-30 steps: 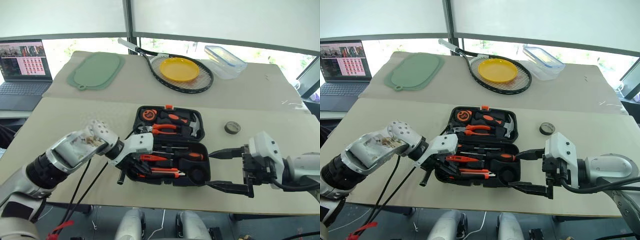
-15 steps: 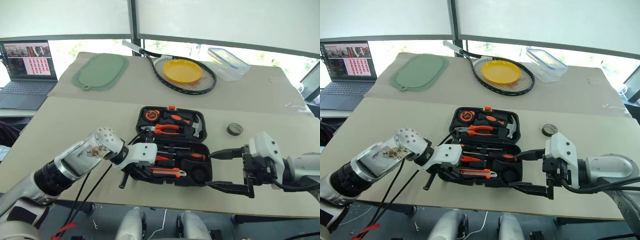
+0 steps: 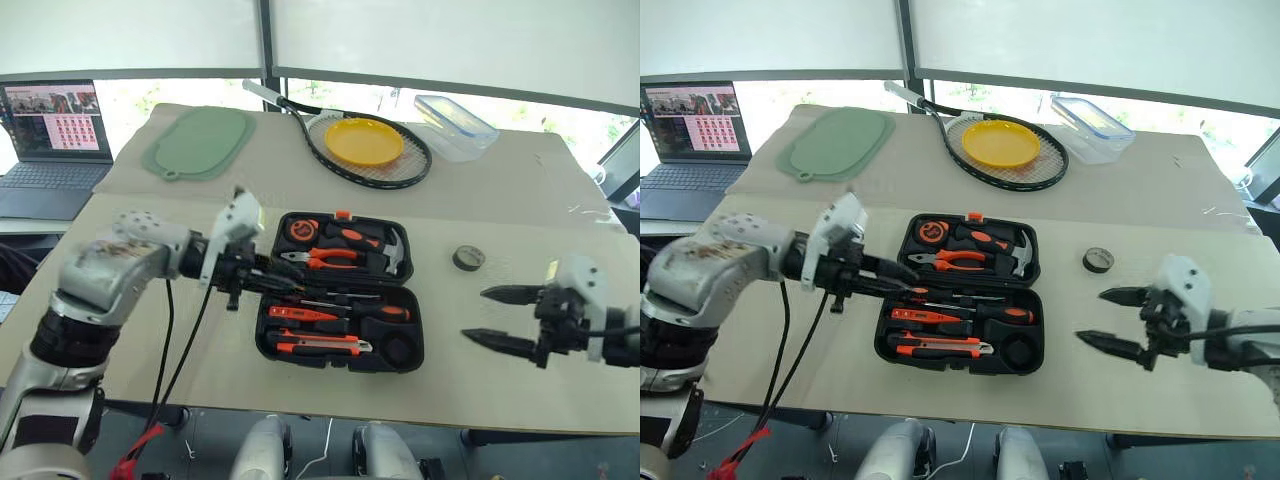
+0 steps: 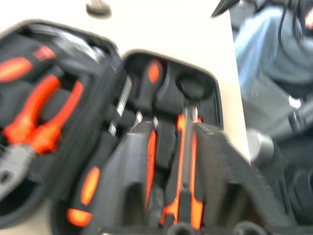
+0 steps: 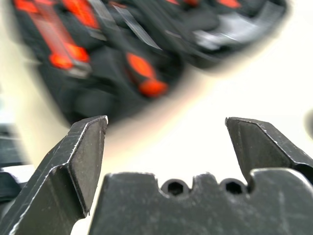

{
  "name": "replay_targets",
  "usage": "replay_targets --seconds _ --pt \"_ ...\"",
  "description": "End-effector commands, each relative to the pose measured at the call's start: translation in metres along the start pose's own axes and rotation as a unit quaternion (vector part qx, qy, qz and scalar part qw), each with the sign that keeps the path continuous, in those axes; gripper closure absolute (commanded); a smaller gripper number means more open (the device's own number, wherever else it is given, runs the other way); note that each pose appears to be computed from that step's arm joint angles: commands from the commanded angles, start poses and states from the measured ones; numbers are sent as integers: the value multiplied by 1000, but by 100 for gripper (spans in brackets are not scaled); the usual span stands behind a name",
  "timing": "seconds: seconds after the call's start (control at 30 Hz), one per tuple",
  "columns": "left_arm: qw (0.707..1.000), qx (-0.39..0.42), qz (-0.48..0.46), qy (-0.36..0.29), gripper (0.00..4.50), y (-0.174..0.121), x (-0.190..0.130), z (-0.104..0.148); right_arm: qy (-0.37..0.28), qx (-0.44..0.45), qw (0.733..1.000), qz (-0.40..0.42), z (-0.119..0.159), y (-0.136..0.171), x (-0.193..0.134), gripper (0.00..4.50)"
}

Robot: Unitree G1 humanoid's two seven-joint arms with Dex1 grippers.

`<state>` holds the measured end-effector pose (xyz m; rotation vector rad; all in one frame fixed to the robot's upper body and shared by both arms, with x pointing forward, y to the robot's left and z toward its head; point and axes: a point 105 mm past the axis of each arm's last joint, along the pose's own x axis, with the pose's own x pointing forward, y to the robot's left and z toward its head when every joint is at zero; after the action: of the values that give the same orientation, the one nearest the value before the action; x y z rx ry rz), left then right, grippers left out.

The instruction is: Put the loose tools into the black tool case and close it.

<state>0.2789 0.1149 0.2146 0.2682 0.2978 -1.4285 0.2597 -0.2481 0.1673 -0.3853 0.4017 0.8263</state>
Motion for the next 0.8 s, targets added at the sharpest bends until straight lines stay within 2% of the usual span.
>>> replay_targets --seconds 0.03,0.13,0.17,0.4,0.63,0.73,0.8 --pt "998 61 -9 -16 116 -13 -4 15 11 -19 1000 -21 1 -27 12 0" --pt "997 72 -6 -14 11 -17 -2 13 23 -22 999 -33 -1 -45 30 0" --pt "997 73 -6 -14 4 -19 -1 13 26 -22 999 -38 -1 -51 35 0" --pt "997 75 -5 -15 4 -31 1 11 54 -5 995 -81 -9 -85 70 0" --pt "996 79 27 -19 4 -24 2 14 73 2 994 -80 -16 -94 93 0" --pt "996 78 25 -21 0 -24 3 15 82 15 992 -98 -22 -101 98 67" --pt "996 80 23 -23 0 -25 4 16 85 21 991 -103 -26 -103 99 143"
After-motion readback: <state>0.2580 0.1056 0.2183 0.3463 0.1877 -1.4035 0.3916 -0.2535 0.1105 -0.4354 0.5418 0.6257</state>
